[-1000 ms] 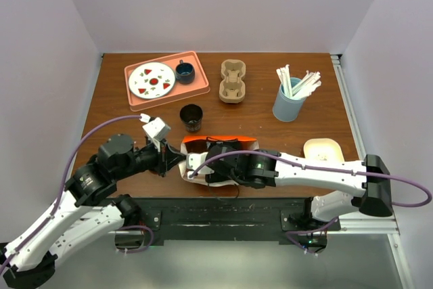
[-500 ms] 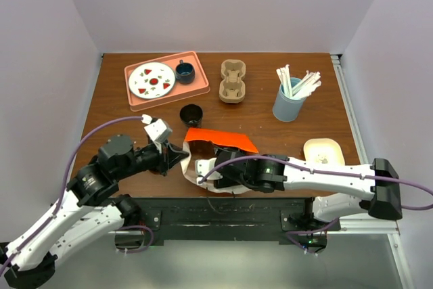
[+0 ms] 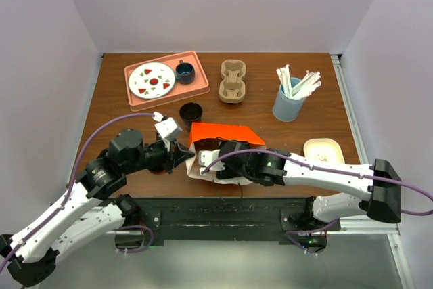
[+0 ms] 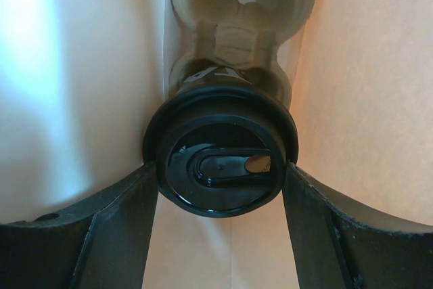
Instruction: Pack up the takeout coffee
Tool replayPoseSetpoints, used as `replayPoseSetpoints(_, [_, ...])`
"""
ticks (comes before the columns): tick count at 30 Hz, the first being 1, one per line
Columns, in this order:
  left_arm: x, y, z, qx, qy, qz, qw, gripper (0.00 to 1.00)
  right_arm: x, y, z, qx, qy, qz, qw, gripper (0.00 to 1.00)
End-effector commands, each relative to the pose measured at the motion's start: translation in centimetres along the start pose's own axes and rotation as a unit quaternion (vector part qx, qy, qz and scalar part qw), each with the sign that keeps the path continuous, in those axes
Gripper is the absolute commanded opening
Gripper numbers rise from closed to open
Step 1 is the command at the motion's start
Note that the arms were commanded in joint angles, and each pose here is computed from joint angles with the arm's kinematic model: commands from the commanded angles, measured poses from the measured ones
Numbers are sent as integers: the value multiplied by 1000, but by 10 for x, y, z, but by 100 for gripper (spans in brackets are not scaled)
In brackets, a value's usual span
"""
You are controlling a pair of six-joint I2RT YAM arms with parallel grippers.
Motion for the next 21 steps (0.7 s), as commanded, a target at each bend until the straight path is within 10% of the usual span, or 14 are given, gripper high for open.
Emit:
replayPoseSetpoints(1, [-12, -1, -5, 23, -11, -33, 999, 0, 0, -6, -8, 8, 16, -16, 1000, 25])
replayPoseSetpoints(21, [-3, 0, -9, 35, 42, -36, 998, 0, 2, -15, -8, 40, 87, -39, 995, 23])
Point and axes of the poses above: each gripper's point midway between its finger pads, its own y axis back along the fingers, its own z axis along the line the jaws close on, x = y × z, the point moved 10 cm from there along y, back along the fingers, and after that the axes turned 8 degrees about y, right-handed, at the moved point
